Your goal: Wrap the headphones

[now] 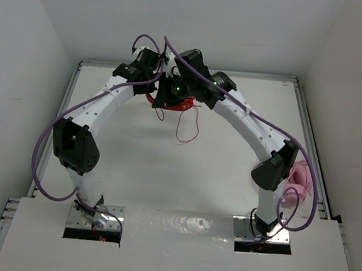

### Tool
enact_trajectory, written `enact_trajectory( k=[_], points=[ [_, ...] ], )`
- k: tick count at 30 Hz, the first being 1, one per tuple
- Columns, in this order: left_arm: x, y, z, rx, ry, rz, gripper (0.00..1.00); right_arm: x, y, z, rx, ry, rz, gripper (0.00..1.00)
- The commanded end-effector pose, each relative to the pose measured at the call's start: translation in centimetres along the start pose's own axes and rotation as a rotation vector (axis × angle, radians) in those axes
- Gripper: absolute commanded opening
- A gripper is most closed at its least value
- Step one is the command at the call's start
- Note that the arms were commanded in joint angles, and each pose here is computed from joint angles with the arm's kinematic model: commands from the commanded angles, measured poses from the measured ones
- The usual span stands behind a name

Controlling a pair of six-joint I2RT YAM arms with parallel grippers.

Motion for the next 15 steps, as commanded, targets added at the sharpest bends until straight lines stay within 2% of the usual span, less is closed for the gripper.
enact_trajectory(
  k=[1, 5, 10, 14, 15],
  points=[
    [-0.1, 0.1, 3.5, -0.090, 0.142, -0.065, 0.00, 2.6, -0.5, -0.7, 0.049, 0.166, 0.125, 0.00],
    [1.2, -0.5, 5.1, -0.088, 0.214, -0.108, 0.00, 2.3, -1.9, -4.2, 0.144, 0.235, 0.125, 0.00],
    [0.6, 0.4, 6.7, -0.123, 0.226, -0.167, 0.00, 2.1, -2.8, -3.8, 0.139, 0.210, 0.090, 0.00],
    [2.2, -0.6, 6.6, -0.157, 0.129, -0.052, 0.00, 0.9, 0.3, -0.9, -0.036, 0.197, -0.137, 0.00],
    [2.5, -0.6, 7.0, -0.186, 0.103, -0.036, 0.00, -0.9, 1.4, 0.5, -0.132, 0.213, -0.283, 0.00]
  ],
)
Point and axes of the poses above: each gripper's point midway between its finger pads, its own y axis back along the fingers, its own x axis along the line the jaws close on, z = x × y, the point moved 5 cm from there along y, back along the fingers, and after that the axes turned 11 degrees about -y, right-handed, at the moved point
